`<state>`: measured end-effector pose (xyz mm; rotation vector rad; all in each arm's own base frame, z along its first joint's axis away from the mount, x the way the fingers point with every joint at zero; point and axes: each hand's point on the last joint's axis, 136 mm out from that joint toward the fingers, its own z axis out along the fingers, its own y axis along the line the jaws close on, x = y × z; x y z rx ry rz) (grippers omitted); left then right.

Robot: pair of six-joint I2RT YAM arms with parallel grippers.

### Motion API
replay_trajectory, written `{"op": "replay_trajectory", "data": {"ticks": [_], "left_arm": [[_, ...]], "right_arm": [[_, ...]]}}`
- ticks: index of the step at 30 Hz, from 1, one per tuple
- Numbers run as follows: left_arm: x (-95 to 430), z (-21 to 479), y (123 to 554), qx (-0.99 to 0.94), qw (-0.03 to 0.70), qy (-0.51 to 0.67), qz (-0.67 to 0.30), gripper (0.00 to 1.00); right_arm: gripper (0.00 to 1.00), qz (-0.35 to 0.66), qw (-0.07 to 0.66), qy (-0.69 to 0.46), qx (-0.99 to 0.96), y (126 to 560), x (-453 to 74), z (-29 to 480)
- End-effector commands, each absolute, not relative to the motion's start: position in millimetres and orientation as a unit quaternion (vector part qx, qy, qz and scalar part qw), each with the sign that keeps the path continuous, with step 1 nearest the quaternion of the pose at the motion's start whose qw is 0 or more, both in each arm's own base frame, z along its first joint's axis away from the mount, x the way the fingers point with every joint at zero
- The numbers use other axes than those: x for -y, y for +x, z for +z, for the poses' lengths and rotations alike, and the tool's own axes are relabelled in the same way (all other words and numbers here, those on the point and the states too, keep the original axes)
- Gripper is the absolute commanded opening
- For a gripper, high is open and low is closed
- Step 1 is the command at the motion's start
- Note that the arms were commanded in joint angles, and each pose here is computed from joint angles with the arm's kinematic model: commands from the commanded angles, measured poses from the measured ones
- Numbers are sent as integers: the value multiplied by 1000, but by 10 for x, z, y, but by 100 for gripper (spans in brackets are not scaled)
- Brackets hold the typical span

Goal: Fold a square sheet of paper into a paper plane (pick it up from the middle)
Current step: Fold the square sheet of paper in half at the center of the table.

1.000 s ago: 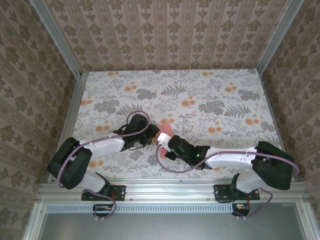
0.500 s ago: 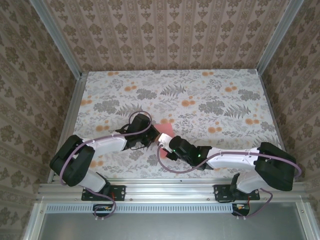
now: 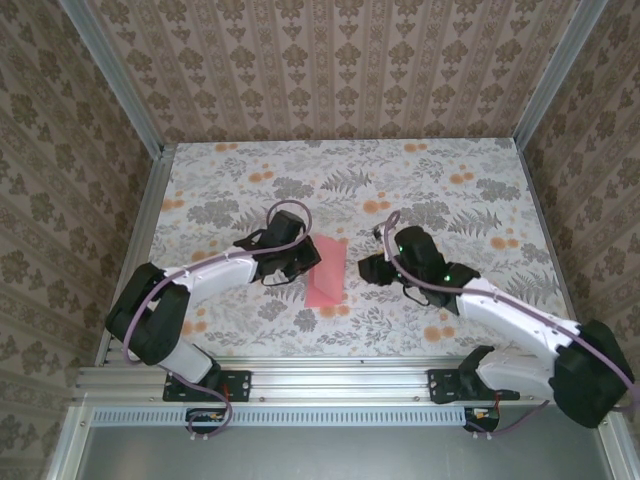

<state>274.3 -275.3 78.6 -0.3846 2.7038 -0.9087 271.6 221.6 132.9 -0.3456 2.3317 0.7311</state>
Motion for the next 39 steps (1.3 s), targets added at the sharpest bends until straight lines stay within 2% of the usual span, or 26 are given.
{"op": "replay_trajectory", "data": {"ticks": [1,3,9,16,29,33,37,39], "left_arm": [[2696,631,2590,-945,105,-86,-297,0],[2749,594,2561,-944,97,-75,-305,0],[2723,457,2488,-962,93,-38,-253,1],[2836,461,2446,-969,96,37,-223,8],[2958,433,2324,-973,123,113,-162,11],[3026,405,2251,-970,112,123,-176,17],[2990,449,2238,-971,112,122,-175,29],[2968,477,2246,-971,113,121,-174,30]], "right_arm": [[28,436,154,-59,-884,2451,-2612,1253],[20,475,125,-50,-869,2459,-2754,1256],[15,492,72,13,-868,2573,-2913,936],[15,476,38,57,-877,2532,-2880,555],[14,424,20,106,-899,2408,-2682,21],[14,411,13,94,-907,2367,-2660,-121],[14,395,10,83,-915,2334,-2610,-172],[14,379,10,76,-922,2333,-2577,-169]]}}
